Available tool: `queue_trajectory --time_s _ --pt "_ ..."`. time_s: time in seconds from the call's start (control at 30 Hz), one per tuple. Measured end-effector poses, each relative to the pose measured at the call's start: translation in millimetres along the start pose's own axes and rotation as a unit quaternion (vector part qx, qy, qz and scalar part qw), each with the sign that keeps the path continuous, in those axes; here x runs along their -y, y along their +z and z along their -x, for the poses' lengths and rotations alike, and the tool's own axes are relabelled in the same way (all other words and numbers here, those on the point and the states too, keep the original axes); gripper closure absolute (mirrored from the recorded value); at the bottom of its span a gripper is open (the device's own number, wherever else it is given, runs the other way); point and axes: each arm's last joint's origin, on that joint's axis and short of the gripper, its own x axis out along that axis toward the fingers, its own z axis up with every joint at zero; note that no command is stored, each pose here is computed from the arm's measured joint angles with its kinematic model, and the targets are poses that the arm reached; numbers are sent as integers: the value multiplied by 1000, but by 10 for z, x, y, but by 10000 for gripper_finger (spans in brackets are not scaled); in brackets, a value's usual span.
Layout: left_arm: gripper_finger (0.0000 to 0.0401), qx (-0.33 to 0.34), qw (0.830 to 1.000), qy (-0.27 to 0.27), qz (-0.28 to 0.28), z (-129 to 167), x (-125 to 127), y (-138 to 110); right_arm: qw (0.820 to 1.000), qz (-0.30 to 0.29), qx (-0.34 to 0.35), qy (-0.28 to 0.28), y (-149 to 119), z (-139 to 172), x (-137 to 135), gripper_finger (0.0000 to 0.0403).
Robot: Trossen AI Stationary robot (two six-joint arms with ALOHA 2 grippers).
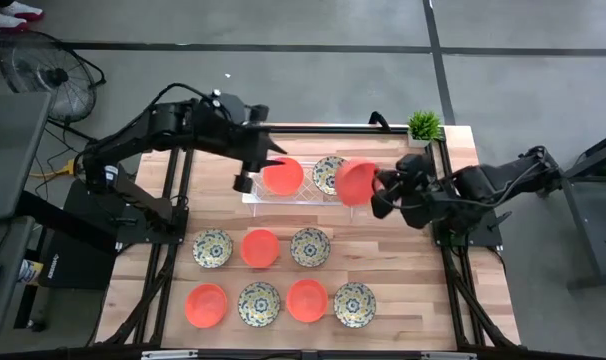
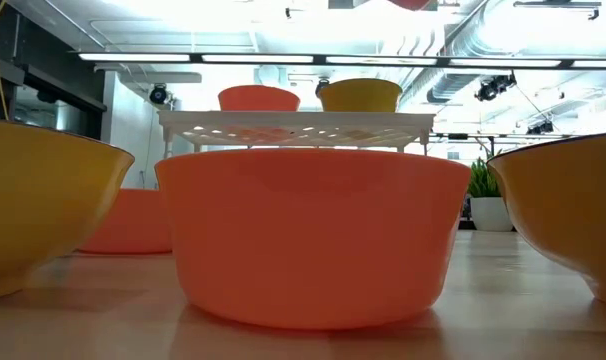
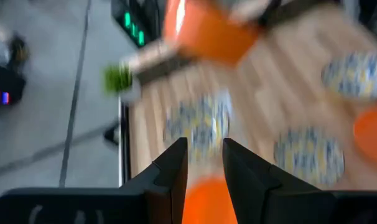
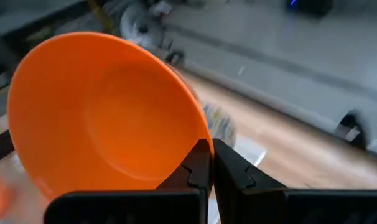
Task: Pick & Place Mini bowls
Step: Stack the orange bowl on top of the other orange bowl on the shelf
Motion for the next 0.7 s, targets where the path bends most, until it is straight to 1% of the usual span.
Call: queue_trajectory --time_s 0.07,0.13,0.2,0.27,0.33,0.4,0.5,0.57,0.63,0.7 --pt "304 32 999 -9 3 -95 -20 62 999 15 30 -20 36 -22 6 403" --pt "304 39 999 -11 3 -224 -32 88 998 12 41 -35 64 -54 26 403" --pt "304 42 999 -2 2 -332 -50 112 999 2 35 -40 93 -93 58 403" --pt "304 27 999 -3 -18 -446 -48 95 999 -7 17 -41 120 -147 92 403" --pt "304 23 998 -3 -63 -602 -55 99 999 -17 -5 -41 151 -215 131 403" --pt "304 3 994 -16 -111 -723 -34 55 999 -23 -34 -36 181 -286 174 403" --pt "304 -5 982 -25 -186 -940 -12 48 995 -30 -89 -17 225 -395 246 403" --pt "304 -29 970 -42 -238 -986 42 0 992 -37 -124 0 251 -458 293 403" --pt "304 -25 954 -30 -299 -1013 91 57 986 -46 -157 15 277 -515 347 403" --pt "304 -30 932 -14 -362 -1089 171 116 980 -54 -190 26 296 -566 409 403"
